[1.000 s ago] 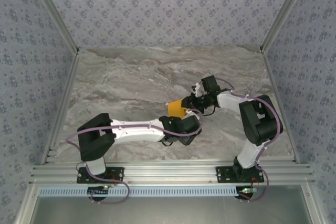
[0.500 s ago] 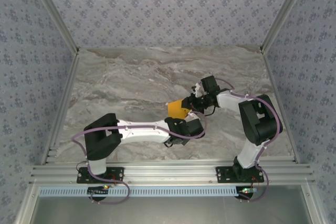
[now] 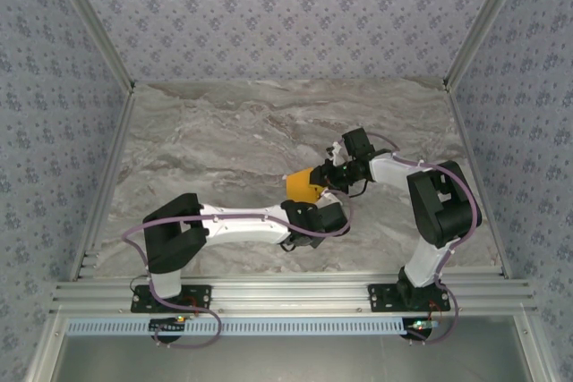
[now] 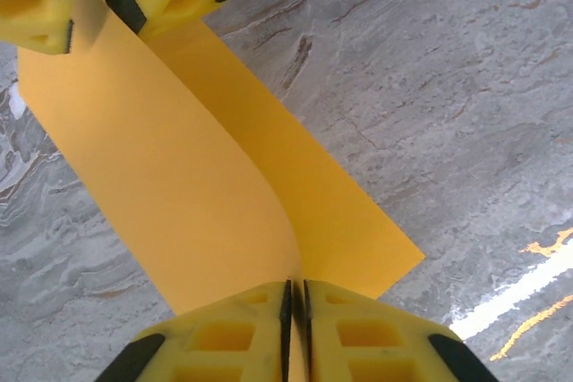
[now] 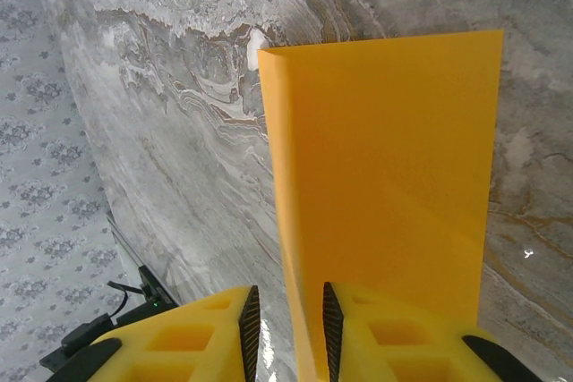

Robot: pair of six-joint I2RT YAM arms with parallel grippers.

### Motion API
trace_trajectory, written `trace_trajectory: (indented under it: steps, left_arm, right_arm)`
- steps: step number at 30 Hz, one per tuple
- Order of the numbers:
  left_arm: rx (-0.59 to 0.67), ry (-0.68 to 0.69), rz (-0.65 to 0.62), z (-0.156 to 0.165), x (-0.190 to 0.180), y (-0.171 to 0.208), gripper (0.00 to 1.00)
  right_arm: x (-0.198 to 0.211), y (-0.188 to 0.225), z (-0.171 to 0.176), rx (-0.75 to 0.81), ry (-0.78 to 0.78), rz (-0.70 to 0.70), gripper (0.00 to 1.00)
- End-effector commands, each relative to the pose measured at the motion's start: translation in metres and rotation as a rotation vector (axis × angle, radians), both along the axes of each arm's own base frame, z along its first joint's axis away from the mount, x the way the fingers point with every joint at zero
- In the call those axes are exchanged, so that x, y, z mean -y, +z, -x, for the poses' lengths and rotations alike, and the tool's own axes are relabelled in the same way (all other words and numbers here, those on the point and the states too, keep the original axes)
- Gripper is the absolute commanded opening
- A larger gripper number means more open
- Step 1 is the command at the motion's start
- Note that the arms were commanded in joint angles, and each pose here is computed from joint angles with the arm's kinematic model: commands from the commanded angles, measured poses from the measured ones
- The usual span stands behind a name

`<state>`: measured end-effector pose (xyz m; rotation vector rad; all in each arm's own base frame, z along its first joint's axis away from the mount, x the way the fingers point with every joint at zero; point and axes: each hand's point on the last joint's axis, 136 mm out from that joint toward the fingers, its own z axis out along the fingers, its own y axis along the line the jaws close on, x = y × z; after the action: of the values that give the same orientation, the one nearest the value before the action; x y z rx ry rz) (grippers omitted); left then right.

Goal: Fold a paper plane with a square sheet of paper (fold left side to right side)
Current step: Fold the triangle a second time at the center of the table.

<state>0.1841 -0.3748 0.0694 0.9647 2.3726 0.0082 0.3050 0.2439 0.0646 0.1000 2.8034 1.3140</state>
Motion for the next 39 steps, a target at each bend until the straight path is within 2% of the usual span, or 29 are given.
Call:
trace_trajectory:
  steps: [1, 5, 12, 17, 20, 28, 31, 39]
  left_arm:
    - [-0.042, 0.013, 0.078, -0.001, 0.001, 0.011, 0.1]
    - [-0.105, 0.018, 0.191, -0.005, 0.001, 0.019, 0.08]
    - [-0.266, 0.005, 0.398, -0.006, 0.002, 0.021, 0.09]
    - [-0.358, 0.018, 0.521, -0.013, -0.004, 0.019, 0.09]
    - [-0.406, 0.028, 0.551, -0.017, -0.011, 0.016, 0.09]
    - [-0.472, 0.039, 0.594, -0.031, -0.026, 0.01, 0.1]
    - [-0.477, 0.042, 0.588, -0.035, -0.031, 0.007, 0.1]
    - [-0.504, 0.036, 0.534, -0.037, -0.037, -0.003, 0.11]
  right_arm:
    - [-0.004, 0.014, -0.006, 0.062, 0.033, -0.009, 0.31]
    - [-0.002, 0.028, -0.01, 0.122, 0.039, -0.018, 0.34]
    - [0.008, 0.056, -0.012, 0.219, 0.017, -0.106, 0.53]
    - [0.027, 0.056, 0.004, 0.242, 0.011, -0.084, 0.55]
    - [0.032, 0.049, 0.02, 0.222, 0.027, -0.07, 0.5]
    - [0.03, 0.017, 0.06, 0.138, 0.055, -0.043, 0.21]
    - [0.024, 0.004, 0.071, 0.106, 0.058, -0.041, 0.13]
    - [0.022, -0.032, 0.096, 0.013, 0.097, 0.068, 0.1]
